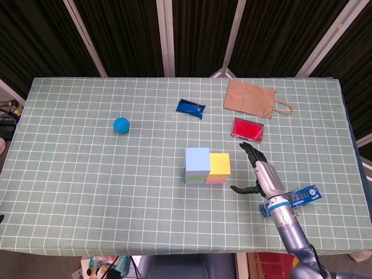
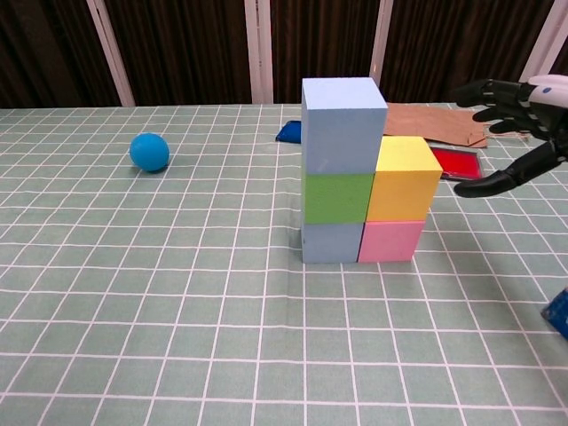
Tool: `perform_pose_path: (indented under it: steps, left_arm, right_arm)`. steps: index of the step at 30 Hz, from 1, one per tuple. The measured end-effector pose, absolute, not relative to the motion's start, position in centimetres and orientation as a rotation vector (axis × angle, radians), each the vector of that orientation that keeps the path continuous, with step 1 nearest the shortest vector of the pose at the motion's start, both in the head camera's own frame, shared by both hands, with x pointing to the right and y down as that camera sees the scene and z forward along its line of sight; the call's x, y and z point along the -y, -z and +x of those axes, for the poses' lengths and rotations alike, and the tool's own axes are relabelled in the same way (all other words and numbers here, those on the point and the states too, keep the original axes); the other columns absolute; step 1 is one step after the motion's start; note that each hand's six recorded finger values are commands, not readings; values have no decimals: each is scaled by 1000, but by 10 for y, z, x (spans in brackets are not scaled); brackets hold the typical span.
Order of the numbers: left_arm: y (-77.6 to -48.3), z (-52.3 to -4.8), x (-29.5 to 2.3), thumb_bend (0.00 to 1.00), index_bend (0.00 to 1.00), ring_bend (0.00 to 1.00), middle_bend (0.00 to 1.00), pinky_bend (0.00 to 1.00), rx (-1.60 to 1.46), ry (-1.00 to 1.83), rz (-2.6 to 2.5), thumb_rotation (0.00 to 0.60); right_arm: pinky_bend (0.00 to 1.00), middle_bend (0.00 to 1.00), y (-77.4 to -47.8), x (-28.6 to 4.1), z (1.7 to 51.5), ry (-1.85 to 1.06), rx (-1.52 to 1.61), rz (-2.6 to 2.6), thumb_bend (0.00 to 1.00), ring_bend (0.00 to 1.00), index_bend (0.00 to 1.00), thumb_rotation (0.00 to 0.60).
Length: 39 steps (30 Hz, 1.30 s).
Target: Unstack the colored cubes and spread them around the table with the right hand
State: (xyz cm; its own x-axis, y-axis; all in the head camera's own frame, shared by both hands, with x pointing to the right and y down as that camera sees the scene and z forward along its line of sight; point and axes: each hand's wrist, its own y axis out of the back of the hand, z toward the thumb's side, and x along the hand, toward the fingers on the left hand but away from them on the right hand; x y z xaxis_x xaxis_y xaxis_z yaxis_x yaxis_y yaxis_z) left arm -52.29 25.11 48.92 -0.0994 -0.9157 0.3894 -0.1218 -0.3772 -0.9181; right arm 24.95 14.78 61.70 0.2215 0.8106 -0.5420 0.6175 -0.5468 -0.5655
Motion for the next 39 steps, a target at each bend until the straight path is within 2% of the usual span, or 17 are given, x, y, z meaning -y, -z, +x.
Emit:
perform_pose_path:
  steps: [15,22,28,34,39]
  left_arm:
    - [-487,-529,-248,285,75,0,0,9,-1192,1551,-1508,600]
    - [-486,-531,-247,285,76,0,0,10,-1203,1558,-1496,600]
    - [-486,-532,-247,285,75,0,0,9,-1210,1561,-1494,600]
    - [-484,-532,-247,285,76,0,0,9,-1216,1558,-1493,600]
    - [-484,-533,-247,285,75,0,0,9,-1222,1558,-1496,600]
  right_arm:
    - [0,0,-642,-143,214,-1219,1351,-2291,127,33,0,600]
    - [0,34,-647,-138,205,-1225,1342,-2280,126,144,0,600]
    - [0,146,-649,-136,202,-1243,1349,-2276,125,267,42,600]
    - [0,251,-650,-136,197,-1252,1338,-2291,126,322,139,600]
    - [12,383,-652,-134,193,-1245,1353,-2273,138,459,199,600]
